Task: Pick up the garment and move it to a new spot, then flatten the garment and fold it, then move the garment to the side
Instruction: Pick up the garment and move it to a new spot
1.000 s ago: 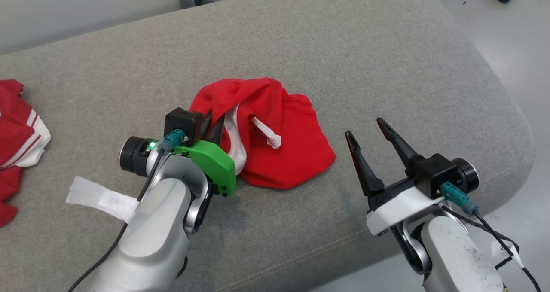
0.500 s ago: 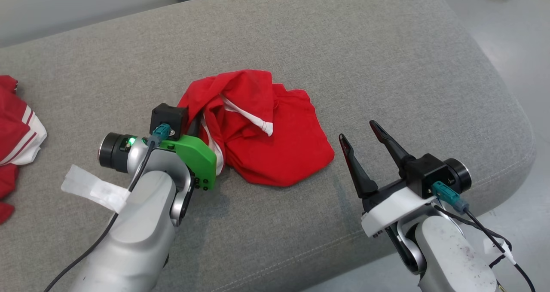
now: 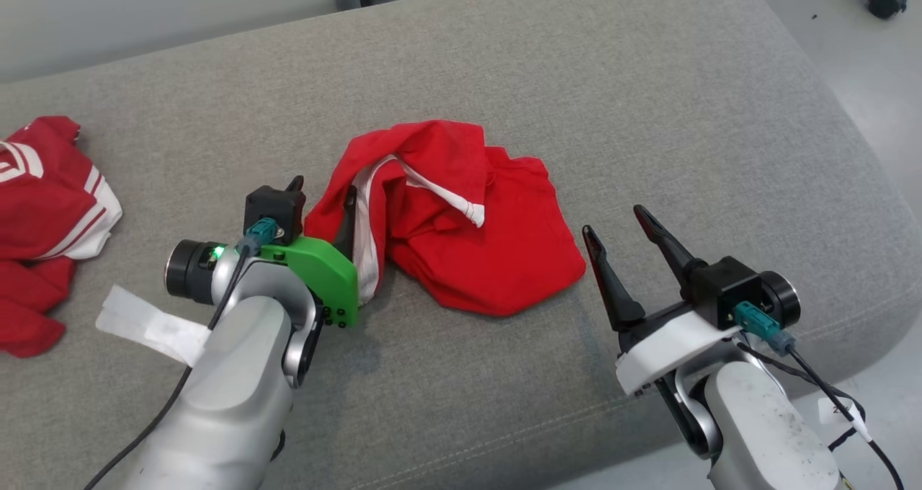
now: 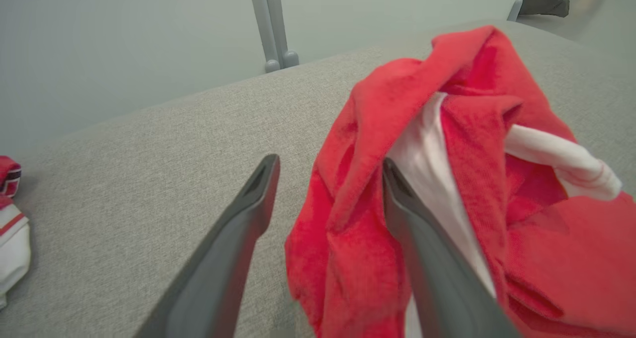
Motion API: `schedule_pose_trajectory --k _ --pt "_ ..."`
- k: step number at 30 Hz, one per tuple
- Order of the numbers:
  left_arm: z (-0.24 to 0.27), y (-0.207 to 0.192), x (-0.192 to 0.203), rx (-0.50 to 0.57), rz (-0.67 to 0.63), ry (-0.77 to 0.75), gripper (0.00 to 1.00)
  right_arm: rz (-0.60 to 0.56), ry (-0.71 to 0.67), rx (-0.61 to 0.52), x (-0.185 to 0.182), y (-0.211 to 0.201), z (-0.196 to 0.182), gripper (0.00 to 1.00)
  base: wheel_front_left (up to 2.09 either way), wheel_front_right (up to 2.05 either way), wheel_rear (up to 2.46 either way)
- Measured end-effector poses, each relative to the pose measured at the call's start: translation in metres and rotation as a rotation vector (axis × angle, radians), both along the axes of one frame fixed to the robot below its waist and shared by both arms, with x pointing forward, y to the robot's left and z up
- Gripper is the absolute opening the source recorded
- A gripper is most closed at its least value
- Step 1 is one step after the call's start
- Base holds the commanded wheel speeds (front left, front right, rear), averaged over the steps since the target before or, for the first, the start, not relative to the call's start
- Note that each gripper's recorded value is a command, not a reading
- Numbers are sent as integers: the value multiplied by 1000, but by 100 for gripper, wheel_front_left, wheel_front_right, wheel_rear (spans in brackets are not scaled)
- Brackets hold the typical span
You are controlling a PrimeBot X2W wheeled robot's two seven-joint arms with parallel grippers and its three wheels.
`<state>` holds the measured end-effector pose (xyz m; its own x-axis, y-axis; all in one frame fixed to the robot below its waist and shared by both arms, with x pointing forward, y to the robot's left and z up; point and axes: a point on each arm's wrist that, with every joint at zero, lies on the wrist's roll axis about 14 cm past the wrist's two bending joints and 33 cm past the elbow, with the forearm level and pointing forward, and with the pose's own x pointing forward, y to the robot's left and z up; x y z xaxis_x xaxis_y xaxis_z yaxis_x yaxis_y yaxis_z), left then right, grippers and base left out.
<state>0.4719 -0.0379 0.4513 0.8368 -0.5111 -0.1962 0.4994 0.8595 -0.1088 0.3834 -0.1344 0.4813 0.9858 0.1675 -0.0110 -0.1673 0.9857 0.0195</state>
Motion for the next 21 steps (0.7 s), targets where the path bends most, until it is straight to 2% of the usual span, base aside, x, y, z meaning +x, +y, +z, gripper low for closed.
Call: schedule_pose_trajectory --k 6,13,21 --pt "3 22 -3 -45 65 6 100 18 -10 5 4 7 3 100 0 0 0" --pt "-14 61 -26 -128 188 86 100 59 -22 7 7 20 6 100 0 0 0" --pt "-23 79 -56 -219 238 146 100 141 42 7 2 42 -14 100 0 0 0"
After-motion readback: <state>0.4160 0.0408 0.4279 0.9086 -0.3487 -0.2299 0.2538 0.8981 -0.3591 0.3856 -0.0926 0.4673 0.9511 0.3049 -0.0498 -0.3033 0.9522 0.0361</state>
